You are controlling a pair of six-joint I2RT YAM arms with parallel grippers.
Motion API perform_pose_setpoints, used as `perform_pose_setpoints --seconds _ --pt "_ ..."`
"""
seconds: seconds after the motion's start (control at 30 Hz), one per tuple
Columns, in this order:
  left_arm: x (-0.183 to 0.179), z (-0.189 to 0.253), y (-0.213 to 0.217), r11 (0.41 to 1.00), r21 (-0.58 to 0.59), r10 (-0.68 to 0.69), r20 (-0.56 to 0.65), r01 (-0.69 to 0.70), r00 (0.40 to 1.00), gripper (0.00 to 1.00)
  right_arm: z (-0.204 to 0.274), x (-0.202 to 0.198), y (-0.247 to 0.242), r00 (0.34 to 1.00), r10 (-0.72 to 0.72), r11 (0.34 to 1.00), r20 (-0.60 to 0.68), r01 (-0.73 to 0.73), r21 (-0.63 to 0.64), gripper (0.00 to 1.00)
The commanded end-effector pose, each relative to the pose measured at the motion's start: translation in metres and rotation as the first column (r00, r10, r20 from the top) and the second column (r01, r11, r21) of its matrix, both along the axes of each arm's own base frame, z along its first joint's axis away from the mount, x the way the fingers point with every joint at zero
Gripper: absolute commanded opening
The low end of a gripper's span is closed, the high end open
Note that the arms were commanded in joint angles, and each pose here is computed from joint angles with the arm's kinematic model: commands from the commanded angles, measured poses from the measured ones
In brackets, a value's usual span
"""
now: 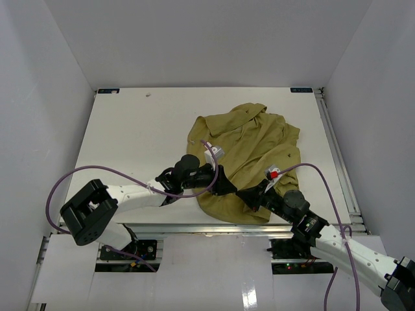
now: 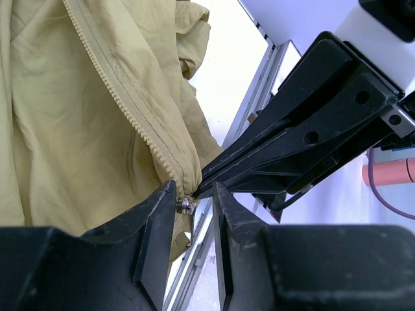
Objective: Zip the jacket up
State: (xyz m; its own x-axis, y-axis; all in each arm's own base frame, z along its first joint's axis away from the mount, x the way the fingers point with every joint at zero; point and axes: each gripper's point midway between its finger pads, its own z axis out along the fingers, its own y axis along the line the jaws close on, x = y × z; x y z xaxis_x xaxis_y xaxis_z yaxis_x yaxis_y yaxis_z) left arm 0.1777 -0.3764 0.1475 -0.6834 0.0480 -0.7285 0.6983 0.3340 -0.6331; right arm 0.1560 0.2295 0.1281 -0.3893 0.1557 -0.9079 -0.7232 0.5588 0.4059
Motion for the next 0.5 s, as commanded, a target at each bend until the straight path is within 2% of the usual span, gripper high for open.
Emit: perform_pose_setpoints --seconds 0.0,0.1,0.17,0.23,0.33,0.43,0.47 --pt "0.0053 0.0156 -0.0107 0.999 -0.045 -0.015 0.009 0.015 1.0 0.34 0.0165 0.0 0.0035 0.999 0.018 0.999 0.043 -0.019 0.028 0.08" --pt "0.0052 0.012 -0.013 0.999 -0.038 -0.027 -0.001 0.027 1.0 0.22 0.0177 -0.0001 0.0034 0.999 0.019 0.999 0.048 -0.021 0.029 0.08" --pt "0.0041 0.0122 -0.0134 0.998 -0.045 -0.036 -0.002 0.036 0.999 0.09 0.0173 -0.0005 0.0032 0.999 0.019 0.999 0.046 -0.021 0.028 0.08" --pt "0.0031 0.0138 -0.0137 0.997 -0.055 -0.045 -0.005 0.045 0.999 0.01 0.0176 -0.0003 0.0028 0.999 0.017 0.999 0.046 -0.018 0.029 0.08" --pt "0.0027 0.0143 -0.0138 0.997 -0.061 -0.048 -0.01 0.048 0.999 0.0 0.0189 0.0001 0.002 0.999 0.011 0.999 0.048 -0.013 0.033 0.1" --pt "0.0014 0.0154 -0.0126 0.996 -0.072 -0.055 -0.004 0.055 0.998 0.0 0.0204 0.0008 0.0007 0.999 -0.002 0.999 0.036 0.001 0.045 0.26" --pt "0.0012 0.0174 -0.0126 0.995 -0.079 -0.056 0.001 0.056 0.998 0.0 0.0206 0.0015 0.0001 1.0 -0.01 0.999 0.029 0.009 0.05 0.28"
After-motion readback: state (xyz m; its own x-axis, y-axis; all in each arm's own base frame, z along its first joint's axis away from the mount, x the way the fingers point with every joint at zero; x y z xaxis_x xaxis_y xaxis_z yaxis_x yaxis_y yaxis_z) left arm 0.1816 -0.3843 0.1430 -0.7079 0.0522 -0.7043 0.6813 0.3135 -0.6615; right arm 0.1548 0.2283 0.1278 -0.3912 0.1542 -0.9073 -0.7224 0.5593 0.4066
